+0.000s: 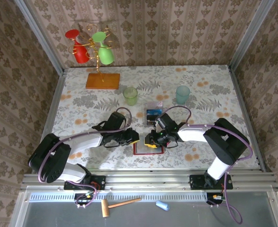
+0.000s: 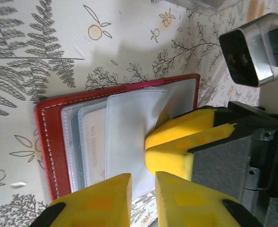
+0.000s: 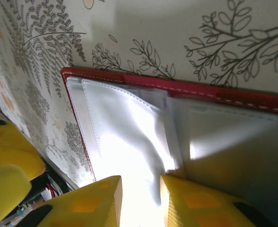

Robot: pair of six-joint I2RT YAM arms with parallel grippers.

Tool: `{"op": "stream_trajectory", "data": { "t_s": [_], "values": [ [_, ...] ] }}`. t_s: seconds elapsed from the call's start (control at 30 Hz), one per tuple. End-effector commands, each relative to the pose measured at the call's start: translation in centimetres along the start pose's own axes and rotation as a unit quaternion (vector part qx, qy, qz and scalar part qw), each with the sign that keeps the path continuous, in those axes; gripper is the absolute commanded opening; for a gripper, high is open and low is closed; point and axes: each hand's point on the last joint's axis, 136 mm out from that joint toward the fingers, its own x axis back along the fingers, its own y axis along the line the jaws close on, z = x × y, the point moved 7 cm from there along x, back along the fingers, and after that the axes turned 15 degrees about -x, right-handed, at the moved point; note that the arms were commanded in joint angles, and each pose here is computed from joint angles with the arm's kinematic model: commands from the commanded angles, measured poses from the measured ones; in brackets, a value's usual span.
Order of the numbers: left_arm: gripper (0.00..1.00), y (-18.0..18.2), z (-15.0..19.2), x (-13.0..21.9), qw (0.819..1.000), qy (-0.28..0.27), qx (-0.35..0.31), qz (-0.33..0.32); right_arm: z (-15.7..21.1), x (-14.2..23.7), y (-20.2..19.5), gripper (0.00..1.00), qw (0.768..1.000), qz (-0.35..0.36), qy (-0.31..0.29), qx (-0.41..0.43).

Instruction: Take the credit cards out of the card holder

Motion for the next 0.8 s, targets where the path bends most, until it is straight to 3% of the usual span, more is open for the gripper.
{"op": "stream_trajectory", "data": {
  "t_s": [0.0, 0.43, 0.77],
  "values": [
    [0.24, 0.0, 0.0, -0.9, 1.0, 0.01, 0.01, 0.0, 0.0, -0.3, -1.5, 0.28, 1.0, 0.009, 0.001, -0.023],
    [0.32, 1.4, 0.5, -2.4, 0.999, 0.025, 0.024, -0.012, -0.4, -0.8, -2.9, 0.28, 0.999, -0.012, 0.014, -0.049],
    [0.27, 0.6, 0.1, -2.1, 1.0, 0.017, 0.022, 0.007, -0.4, -0.8, -3.0, 0.27, 0.998, -0.018, 0.015, -0.054]
  ]
}}
